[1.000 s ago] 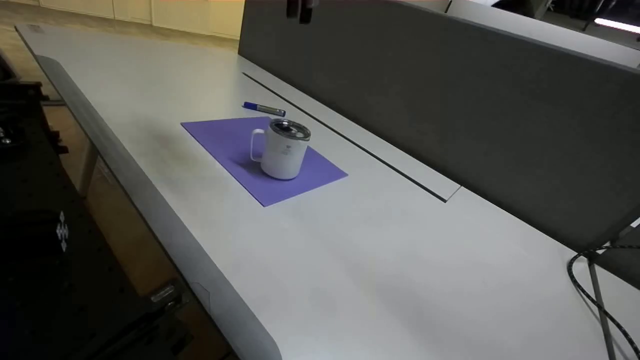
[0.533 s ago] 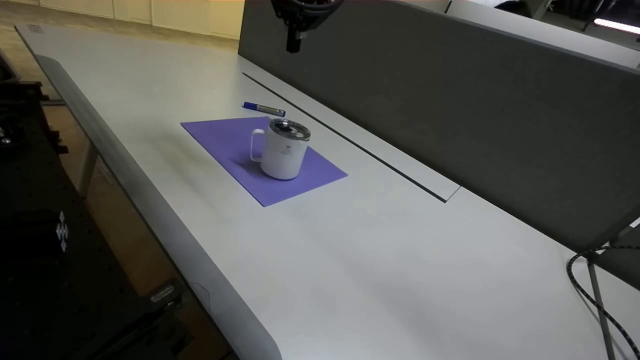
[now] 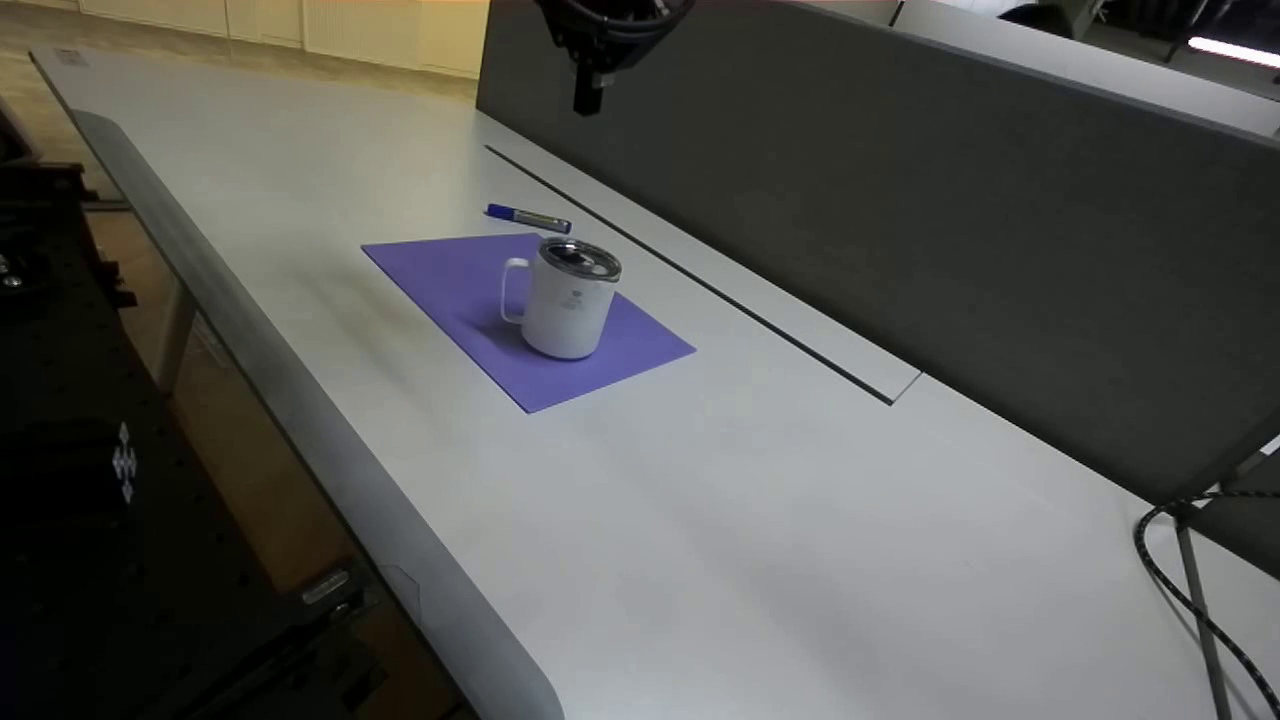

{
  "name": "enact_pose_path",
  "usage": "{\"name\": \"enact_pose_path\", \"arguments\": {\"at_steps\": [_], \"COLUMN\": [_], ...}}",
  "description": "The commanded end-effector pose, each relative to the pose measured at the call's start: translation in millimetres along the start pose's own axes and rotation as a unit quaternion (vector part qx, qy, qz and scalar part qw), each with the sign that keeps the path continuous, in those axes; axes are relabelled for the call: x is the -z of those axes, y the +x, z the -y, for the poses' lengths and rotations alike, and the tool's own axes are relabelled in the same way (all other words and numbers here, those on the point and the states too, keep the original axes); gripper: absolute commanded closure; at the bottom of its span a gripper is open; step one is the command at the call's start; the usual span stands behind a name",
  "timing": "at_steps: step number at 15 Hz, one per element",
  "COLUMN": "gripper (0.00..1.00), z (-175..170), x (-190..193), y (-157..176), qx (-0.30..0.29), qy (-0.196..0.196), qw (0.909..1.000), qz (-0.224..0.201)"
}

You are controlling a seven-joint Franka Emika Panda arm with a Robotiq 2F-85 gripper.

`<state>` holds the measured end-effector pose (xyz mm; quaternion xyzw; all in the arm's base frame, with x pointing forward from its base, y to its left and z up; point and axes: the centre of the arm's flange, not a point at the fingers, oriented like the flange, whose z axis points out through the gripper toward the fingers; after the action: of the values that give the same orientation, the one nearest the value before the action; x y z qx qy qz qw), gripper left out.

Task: Move the black thing on the mug

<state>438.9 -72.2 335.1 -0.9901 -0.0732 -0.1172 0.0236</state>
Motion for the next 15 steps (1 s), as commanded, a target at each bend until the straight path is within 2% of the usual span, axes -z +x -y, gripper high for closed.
{"name": "enact_pose_path", "arguments": {"at_steps": [1,6,15], "gripper": [1.00,1.00,1.00], "z": [-7.4,-11.9,-26.8], "x": [-37.5,-69.8,-101.9], "y": [4.6,-3.7,-3.1], "qx": [-0.013,-0.042,-0.066], "qy": [0.006,0.021,0.029], "qw": [0.9997,0.9980,0.9970], "qz": [0.022,0.043,0.027]}}
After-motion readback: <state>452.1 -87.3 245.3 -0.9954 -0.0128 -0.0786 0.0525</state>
